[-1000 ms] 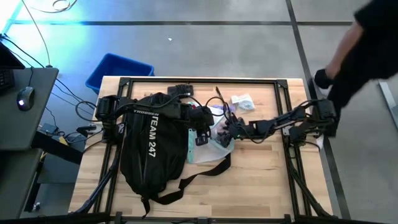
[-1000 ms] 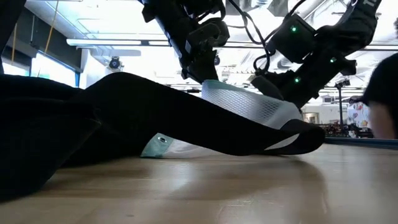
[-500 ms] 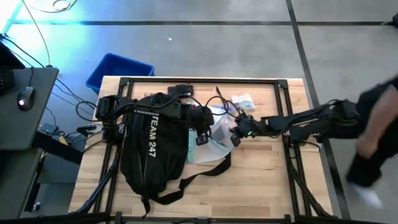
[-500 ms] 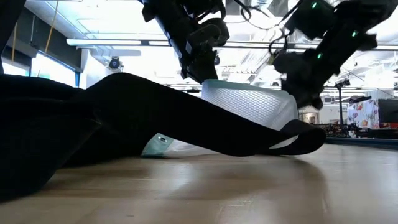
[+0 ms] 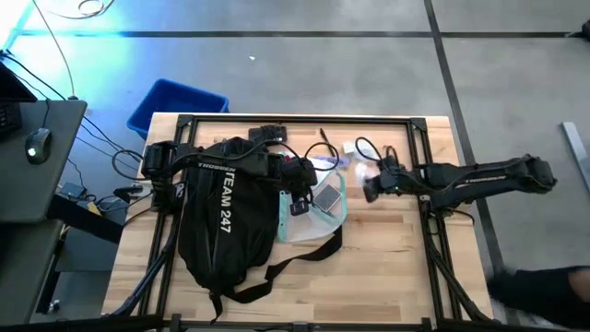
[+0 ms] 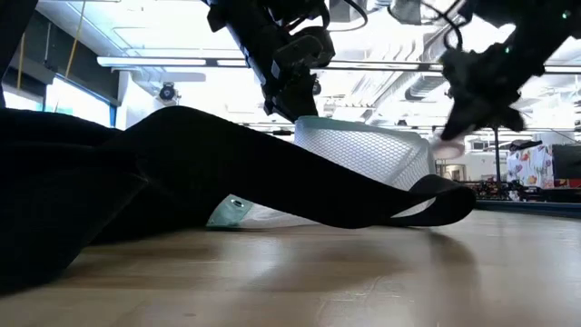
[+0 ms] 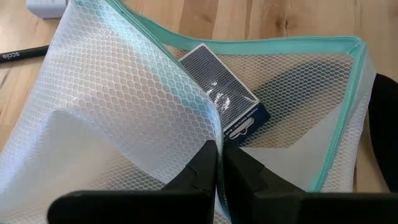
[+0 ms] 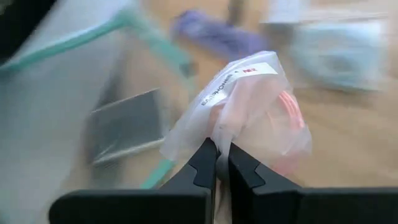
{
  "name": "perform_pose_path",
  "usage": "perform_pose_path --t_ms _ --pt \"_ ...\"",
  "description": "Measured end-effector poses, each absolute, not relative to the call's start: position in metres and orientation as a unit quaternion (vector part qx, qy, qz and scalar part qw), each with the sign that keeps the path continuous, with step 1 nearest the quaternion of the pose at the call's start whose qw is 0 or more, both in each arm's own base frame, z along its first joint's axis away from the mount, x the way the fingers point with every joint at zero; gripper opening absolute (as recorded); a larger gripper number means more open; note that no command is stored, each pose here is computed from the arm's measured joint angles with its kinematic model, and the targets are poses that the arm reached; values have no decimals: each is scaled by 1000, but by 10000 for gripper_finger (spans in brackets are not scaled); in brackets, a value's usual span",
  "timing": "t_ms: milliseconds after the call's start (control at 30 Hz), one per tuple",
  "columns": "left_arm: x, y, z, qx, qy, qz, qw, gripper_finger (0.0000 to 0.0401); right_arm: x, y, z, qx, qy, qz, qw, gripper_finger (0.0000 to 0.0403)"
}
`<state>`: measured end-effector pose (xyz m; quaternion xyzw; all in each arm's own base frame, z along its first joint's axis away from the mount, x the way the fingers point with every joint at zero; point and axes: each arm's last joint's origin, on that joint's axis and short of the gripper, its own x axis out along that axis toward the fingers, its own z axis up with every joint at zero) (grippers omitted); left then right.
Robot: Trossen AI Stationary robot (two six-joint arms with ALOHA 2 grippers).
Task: Unpack backpack
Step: Remove the pink earphones from the transparent zip bag
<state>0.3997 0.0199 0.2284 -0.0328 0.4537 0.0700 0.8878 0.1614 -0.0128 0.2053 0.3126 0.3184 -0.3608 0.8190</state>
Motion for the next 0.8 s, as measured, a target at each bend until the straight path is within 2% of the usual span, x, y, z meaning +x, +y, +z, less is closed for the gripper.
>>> perform_pose_path --t_ms 100,433,700,800 --pt "400 20 228 -36 453 72 888 0 166 -23 200 291 285 -391 825 0" --pt "400 20 228 -36 453 72 888 0 206 -95 185 258 197 -400 857 0" --pt "400 20 228 -36 453 72 888 0 224 -139 142 291 231 -406 835 1" --pt "400 20 228 -36 453 71 888 0 228 -146 137 286 245 -405 833 17"
